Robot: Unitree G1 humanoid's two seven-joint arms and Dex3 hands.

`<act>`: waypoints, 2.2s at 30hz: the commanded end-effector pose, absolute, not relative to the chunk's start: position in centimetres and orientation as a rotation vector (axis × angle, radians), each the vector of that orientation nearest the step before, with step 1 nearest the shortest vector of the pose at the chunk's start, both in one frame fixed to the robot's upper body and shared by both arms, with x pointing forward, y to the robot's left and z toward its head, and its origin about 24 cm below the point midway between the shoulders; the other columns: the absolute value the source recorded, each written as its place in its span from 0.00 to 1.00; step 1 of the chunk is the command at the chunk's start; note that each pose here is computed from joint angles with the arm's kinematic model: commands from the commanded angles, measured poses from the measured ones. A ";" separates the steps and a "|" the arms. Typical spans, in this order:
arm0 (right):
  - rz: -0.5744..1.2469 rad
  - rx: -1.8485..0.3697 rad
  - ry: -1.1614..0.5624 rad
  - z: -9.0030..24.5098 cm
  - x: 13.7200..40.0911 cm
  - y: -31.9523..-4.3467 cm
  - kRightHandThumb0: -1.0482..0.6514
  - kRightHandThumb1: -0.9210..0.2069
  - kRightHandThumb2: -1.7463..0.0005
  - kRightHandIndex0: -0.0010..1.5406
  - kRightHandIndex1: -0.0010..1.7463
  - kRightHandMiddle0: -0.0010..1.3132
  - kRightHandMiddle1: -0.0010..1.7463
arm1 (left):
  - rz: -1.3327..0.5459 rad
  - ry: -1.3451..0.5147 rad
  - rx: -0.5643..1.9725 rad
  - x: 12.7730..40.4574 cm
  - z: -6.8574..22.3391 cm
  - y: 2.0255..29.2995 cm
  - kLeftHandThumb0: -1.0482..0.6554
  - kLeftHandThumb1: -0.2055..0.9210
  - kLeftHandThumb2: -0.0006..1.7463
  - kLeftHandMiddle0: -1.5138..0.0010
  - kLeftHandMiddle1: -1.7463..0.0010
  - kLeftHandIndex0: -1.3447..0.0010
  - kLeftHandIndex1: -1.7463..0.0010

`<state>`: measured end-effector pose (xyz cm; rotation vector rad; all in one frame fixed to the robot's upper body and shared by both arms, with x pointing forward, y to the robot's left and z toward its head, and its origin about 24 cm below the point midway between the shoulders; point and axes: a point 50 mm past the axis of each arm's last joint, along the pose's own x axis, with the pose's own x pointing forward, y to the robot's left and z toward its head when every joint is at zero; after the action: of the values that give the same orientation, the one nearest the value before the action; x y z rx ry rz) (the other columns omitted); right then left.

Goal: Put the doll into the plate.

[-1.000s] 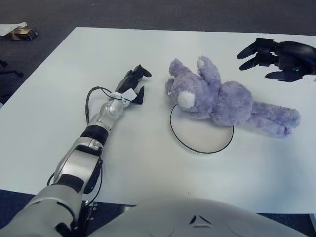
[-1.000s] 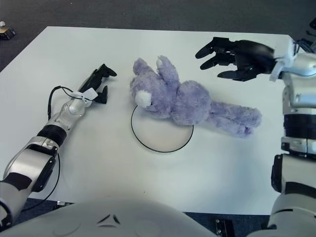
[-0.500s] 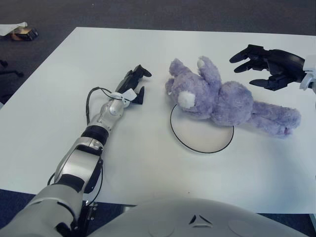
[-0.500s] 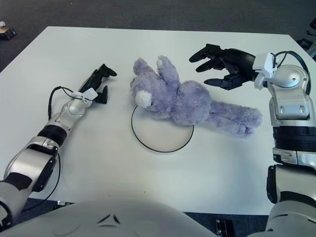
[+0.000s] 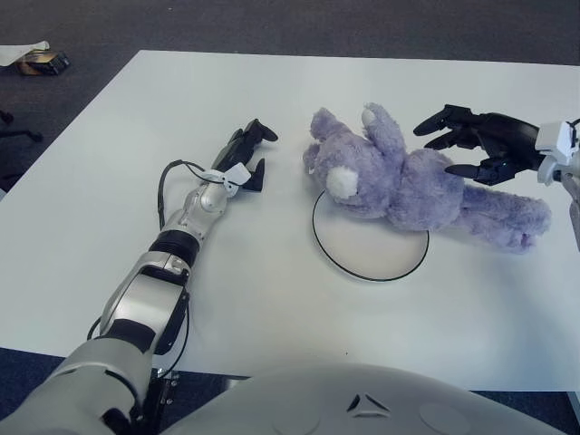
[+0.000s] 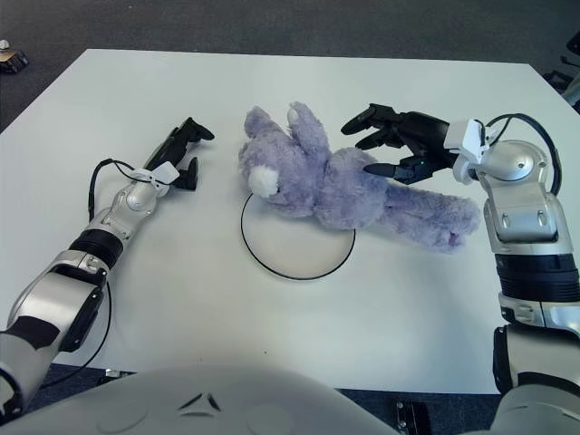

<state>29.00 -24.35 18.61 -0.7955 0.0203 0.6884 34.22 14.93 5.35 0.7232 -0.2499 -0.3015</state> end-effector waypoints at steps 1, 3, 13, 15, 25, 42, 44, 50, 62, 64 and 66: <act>0.713 -0.786 0.036 19.0 28.7 -24.3 0.12 0.14 0.70 0.06 0.40 0.00 0.57 | -0.333 -0.133 0.753 33.1 2.7 15.4 0.73 0.37 0.89 0.99 0.29 1.00 0.19; 0.720 -0.776 0.044 19.0 28.6 -24.3 0.13 0.13 0.70 0.06 0.40 0.00 0.56 | -0.333 -0.132 0.754 33.1 2.7 15.4 0.73 0.37 0.89 0.99 0.29 1.00 0.18; 0.735 -0.766 0.057 19.1 28.1 -24.2 0.15 0.12 0.70 0.05 0.39 0.00 0.56 | -0.333 -0.120 0.757 33.2 2.6 15.5 0.73 0.37 0.89 0.99 0.28 1.00 0.19; 0.732 -0.775 0.055 19.1 28.0 -24.1 0.15 0.12 0.70 0.06 0.39 0.00 0.57 | -0.334 -0.121 0.758 33.2 2.6 15.5 0.73 0.37 0.89 0.99 0.28 1.00 0.20; 0.785 -0.821 0.056 19.2 26.9 -23.8 0.13 0.10 0.71 0.04 0.38 0.00 0.55 | -0.334 -0.126 0.767 33.2 2.7 15.6 0.73 0.37 0.89 0.99 0.29 1.00 0.19; 0.832 -0.803 0.064 19.9 25.1 -23.0 0.08 0.01 0.77 0.02 0.35 0.00 0.52 | -0.328 -0.133 0.771 33.2 2.7 15.5 0.74 0.37 0.89 0.99 0.29 1.00 0.18; 0.837 -0.802 0.069 19.9 25.0 -23.0 0.08 0.01 0.78 0.01 0.35 0.00 0.52 | -0.328 -0.132 0.769 33.2 2.7 15.5 0.74 0.37 0.89 0.99 0.29 1.00 0.17; 0.841 -0.810 0.085 19.7 24.4 -23.1 0.09 0.00 0.78 0.00 0.34 0.00 0.49 | -0.328 -0.126 0.762 33.3 2.7 15.5 0.74 0.40 0.89 0.99 0.30 1.00 0.19; 0.878 -0.856 0.113 19.0 23.8 -23.1 0.09 0.00 0.76 0.01 0.32 0.00 0.45 | -0.314 -0.142 0.750 33.2 2.9 15.4 0.75 0.44 0.91 0.97 0.31 1.00 0.18; 0.882 -0.875 0.118 18.8 23.7 -23.2 0.08 0.00 0.76 0.01 0.32 0.00 0.44 | -0.313 -0.150 0.751 33.2 3.0 15.3 0.75 0.44 0.91 0.97 0.31 1.00 0.17; 0.893 -0.915 0.133 18.7 23.6 -23.3 0.07 0.00 0.74 0.01 0.31 0.00 0.41 | -0.311 -0.161 0.755 33.1 3.0 15.3 0.75 0.45 0.91 0.97 0.31 1.00 0.16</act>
<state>23.91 -23.09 18.99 -0.8564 0.0931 0.8628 34.26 14.74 5.45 0.7169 -0.2583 -0.2888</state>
